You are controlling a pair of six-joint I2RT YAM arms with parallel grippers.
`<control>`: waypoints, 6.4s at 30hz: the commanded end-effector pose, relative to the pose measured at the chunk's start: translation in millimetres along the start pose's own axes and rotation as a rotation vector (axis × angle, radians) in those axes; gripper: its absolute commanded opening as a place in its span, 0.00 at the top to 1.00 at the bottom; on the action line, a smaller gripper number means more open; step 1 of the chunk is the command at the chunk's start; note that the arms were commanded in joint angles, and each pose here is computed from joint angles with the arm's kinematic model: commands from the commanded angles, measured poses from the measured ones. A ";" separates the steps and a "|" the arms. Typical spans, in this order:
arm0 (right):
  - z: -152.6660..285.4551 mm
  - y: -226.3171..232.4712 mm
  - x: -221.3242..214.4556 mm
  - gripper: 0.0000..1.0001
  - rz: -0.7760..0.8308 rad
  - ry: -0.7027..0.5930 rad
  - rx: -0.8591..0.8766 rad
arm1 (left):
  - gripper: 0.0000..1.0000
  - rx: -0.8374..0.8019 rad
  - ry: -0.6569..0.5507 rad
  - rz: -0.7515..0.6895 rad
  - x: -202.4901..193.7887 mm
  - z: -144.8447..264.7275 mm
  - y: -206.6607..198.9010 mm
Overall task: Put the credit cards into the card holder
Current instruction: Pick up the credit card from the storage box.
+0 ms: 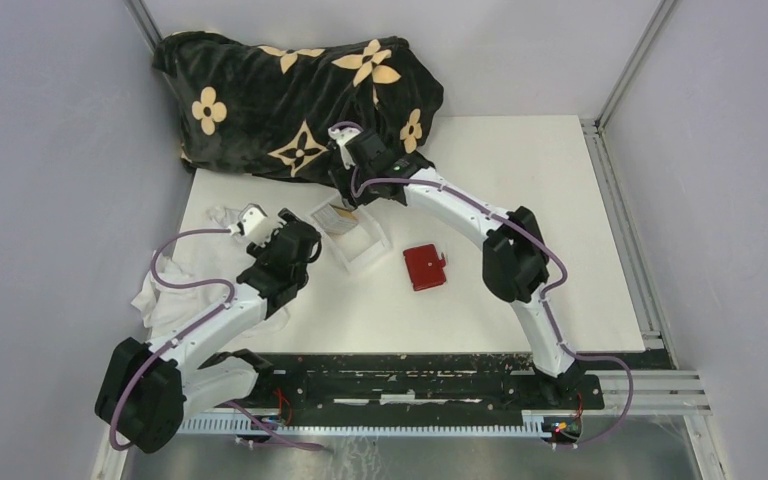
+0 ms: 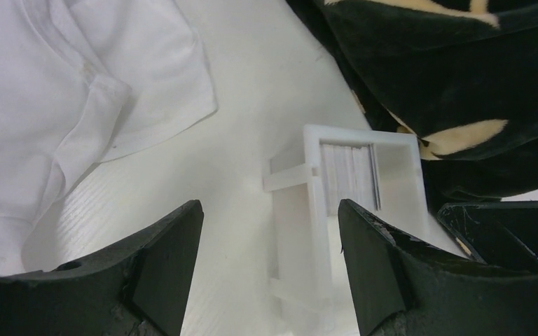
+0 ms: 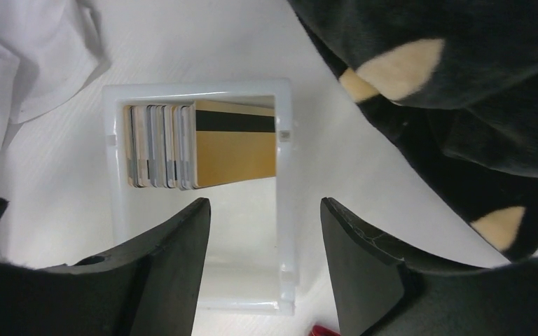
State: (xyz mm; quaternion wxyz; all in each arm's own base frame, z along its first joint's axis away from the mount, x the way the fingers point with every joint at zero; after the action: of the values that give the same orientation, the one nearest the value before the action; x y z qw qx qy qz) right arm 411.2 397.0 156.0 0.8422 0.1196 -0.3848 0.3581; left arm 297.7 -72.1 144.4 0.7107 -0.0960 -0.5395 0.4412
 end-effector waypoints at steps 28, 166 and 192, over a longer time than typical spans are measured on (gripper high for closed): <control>-55.0 46.9 14.0 0.39 -0.036 -0.006 0.197 | 0.25 0.058 0.053 0.143 -32.5 -49.6 27.0; 274.8 76.2 -114.1 0.99 -0.340 -0.176 0.493 | 0.36 -1.548 1.086 -0.373 -110.0 251.9 -106.6; 242.6 5.0 -116.9 0.52 -0.399 -0.260 0.151 | 0.97 -1.232 0.840 -0.116 -126.4 181.8 -148.3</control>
State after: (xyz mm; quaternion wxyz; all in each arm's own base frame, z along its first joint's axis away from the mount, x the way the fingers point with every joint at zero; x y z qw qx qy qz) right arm 196.1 235.1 226.2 0.8381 0.3387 -0.3637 0.2251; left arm 182.1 -308.7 190.0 0.7301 -0.5871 -0.3143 -0.1532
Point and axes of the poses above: each gripper's point midway between its finger pads, its own z axis back along the fingers, its own y axis along the line the jaws close on, x = y × z, the point moved 2 cm from there along z, back along the fingers, and after that the axes turned 10 degrees about z, right-handed, at the moved point
